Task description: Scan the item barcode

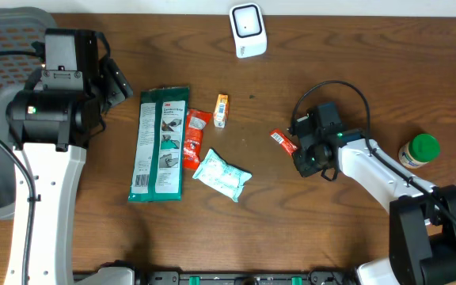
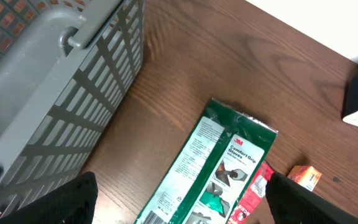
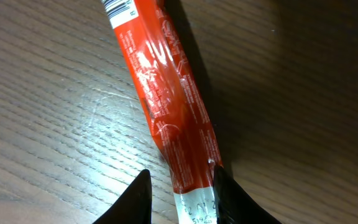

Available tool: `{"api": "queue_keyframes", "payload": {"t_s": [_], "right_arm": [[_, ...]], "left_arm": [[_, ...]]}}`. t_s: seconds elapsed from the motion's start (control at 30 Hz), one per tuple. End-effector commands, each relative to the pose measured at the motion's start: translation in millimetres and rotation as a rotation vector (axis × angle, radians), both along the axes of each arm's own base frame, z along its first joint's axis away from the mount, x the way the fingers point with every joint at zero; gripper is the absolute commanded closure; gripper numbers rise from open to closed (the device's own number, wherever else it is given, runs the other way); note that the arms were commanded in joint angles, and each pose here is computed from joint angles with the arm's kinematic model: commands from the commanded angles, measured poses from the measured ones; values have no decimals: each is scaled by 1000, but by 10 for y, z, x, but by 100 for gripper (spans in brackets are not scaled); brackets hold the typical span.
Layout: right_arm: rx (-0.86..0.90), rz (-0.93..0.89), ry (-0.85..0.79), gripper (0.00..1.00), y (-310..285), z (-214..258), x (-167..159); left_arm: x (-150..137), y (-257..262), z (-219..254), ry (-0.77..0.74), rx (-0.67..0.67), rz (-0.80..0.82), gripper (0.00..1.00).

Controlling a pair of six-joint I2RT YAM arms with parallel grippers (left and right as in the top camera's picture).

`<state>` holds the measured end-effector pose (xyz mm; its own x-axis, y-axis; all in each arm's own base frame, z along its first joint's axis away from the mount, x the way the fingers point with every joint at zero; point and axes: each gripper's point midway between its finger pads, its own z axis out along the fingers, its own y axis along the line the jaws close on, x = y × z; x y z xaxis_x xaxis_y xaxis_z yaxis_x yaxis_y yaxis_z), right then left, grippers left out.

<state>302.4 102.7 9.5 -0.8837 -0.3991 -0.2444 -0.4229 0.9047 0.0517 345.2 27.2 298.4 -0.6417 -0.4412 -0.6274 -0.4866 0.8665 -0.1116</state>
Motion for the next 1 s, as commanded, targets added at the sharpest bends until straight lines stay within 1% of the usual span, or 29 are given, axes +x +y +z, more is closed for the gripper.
{"api": "queue_keyframes", "payload": {"t_s": [0.0, 0.3, 0.57, 0.63, 0.77, 0.8, 0.9, 0.97], "right_arm": [[-17, 23, 16, 72, 3, -55, -56], [-44, 29, 27, 72, -50, -113, -106], [-53, 55, 17, 71, -89, -278, -205], [-54, 60, 20, 76, -94, -292, -222], [-52, 60, 16, 96, -90, -290, -213], [-48, 58, 17, 99, -83, -287, -213], [-4, 58, 19, 99, -5, -253, -198], [108, 83, 29, 99, 195, -139, -188]], "left_arm": [[9, 35, 48, -10, 11, 10, 13], [8, 36, 48, -10, 11, 11, 13], [9, 35, 48, -10, 11, 10, 13], [8, 35, 48, -9, 11, 10, 13], [9, 35, 48, -10, 11, 10, 13], [9, 35, 48, -10, 11, 10, 13], [9, 35, 48, -10, 11, 10, 13], [9, 35, 48, -10, 11, 10, 13]]}}
